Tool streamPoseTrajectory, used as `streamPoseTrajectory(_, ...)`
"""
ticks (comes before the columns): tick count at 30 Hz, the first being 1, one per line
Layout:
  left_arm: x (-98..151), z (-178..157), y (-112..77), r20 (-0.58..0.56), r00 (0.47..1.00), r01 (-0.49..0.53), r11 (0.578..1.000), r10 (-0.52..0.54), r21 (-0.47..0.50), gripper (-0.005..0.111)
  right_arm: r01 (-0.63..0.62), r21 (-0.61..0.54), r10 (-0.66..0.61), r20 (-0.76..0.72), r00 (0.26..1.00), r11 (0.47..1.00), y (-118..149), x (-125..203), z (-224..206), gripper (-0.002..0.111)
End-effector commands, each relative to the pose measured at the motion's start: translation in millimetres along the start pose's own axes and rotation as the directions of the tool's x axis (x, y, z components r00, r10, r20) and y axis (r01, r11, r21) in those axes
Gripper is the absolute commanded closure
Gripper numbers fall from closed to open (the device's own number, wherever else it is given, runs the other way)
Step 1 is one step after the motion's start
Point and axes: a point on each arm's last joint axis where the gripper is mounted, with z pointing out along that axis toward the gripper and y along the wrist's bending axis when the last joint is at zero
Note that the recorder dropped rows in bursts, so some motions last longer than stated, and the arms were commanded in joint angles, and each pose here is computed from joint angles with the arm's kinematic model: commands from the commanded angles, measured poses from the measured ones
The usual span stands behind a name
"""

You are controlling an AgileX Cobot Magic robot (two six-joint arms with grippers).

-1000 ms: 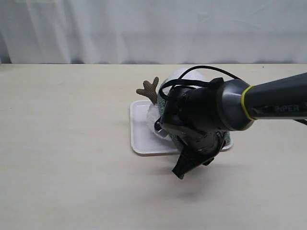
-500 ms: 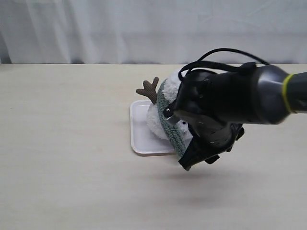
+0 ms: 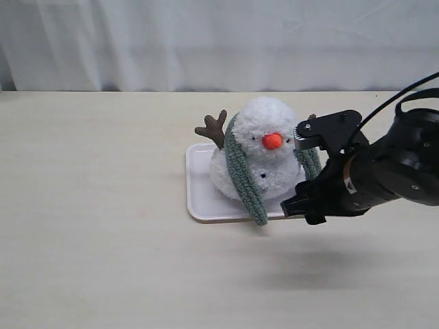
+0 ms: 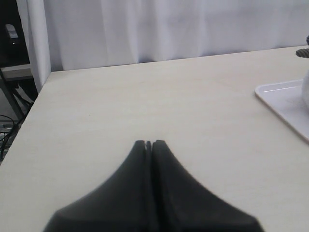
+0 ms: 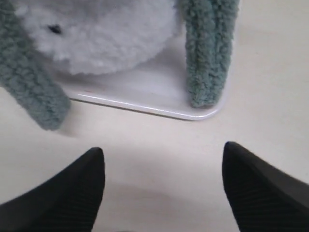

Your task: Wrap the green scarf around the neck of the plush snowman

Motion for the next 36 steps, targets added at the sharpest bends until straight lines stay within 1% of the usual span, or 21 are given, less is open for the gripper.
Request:
streamPoseTrajectory(1,-0.3,0.1,-0.1,0.013,1.000,0.000,1.000,0.000,0.001,0.107,-0.038,0.020,0.037,0.020,0.999,0.999,-22.5,-2.0,13.8,0.043)
streamPoseTrajectory(3,-0.3,0.1,-0.1,0.013,1.000,0.000,1.000,0.000,0.001,0.107,-0.050,-0.005,0.050,0.070,0.996,0.999,-28.2,-7.3,16.7,0.042)
streamPoseTrajectory(7,-0.3,0.1,-0.1,0.013,1.000,0.000,1.000,0.000,0.001,0.107,-0.017,-0.097,0.036,0.199,0.979,0.995,-27.8,-19.6,24.3,0.042)
streamPoseTrajectory(10,-0.3,0.1,-0.1,0.013,1.000,0.000,1.000,0.000,0.001,0.107,-0.014,-0.097,0.033,0.192,0.981,0.995,-33.2,-20.1,37.3,0.043)
streamPoseTrajectory(13,0.0,0.1,-0.1,0.011,1.000,0.000,1.000,0.000,0.001,0.107,0.026,-0.066,-0.015,0.162,0.987,0.997,-40.4,-17.6,49.3,0.044)
streamPoseTrajectory(16,0.0,0.1,-0.1,0.011,1.000,0.000,1.000,0.000,0.001,0.107,0.077,-0.061,-0.066,0.159,0.985,0.995,-41.4,-16.2,56.4,0.044)
streamPoseTrajectory(19,0.0,0.1,-0.1,0.011,1.000,0.000,1.000,0.000,0.001,0.107,0.102,-0.089,-0.085,0.177,0.981,0.991,-37.2,-16.1,64.2,0.044)
streamPoseTrajectory(25,0.0,0.1,-0.1,0.011,1.000,0.000,1.000,0.000,0.001,0.107,0.114,-0.155,-0.080,0.207,0.975,0.981,-28.5,-15.0,79.2,0.045)
streamPoseTrajectory(27,0.0,0.1,-0.1,0.011,1.000,0.000,1.000,0.000,0.001,0.107,0.107,-0.170,-0.071,0.203,0.977,0.980,-26.5,-13.3,84.5,0.048)
streamPoseTrajectory(30,0.0,0.1,-0.1,0.011,1.000,0.000,1.000,0.000,0.001,0.107,0.090,-0.171,-0.061,0.170,0.983,0.981,-25.8,-8.7,92.2,0.059)
streamPoseTrajectory(33,0.0,0.1,-0.1,0.011,1.000,0.000,1.000,0.000,0.001,0.107,0.085,-0.147,-0.065,0.133,0.989,0.985,-28.2,-5.4,93.3,0.071)
streamPoseTrajectory(36,0.0,0.1,-0.1,0.011,1.000,0.000,1.000,0.000,0.001,0.107,0.070,-0.116,-0.060,0.094,0.994,0.991,-31.7,-2.9,91.7,0.087)
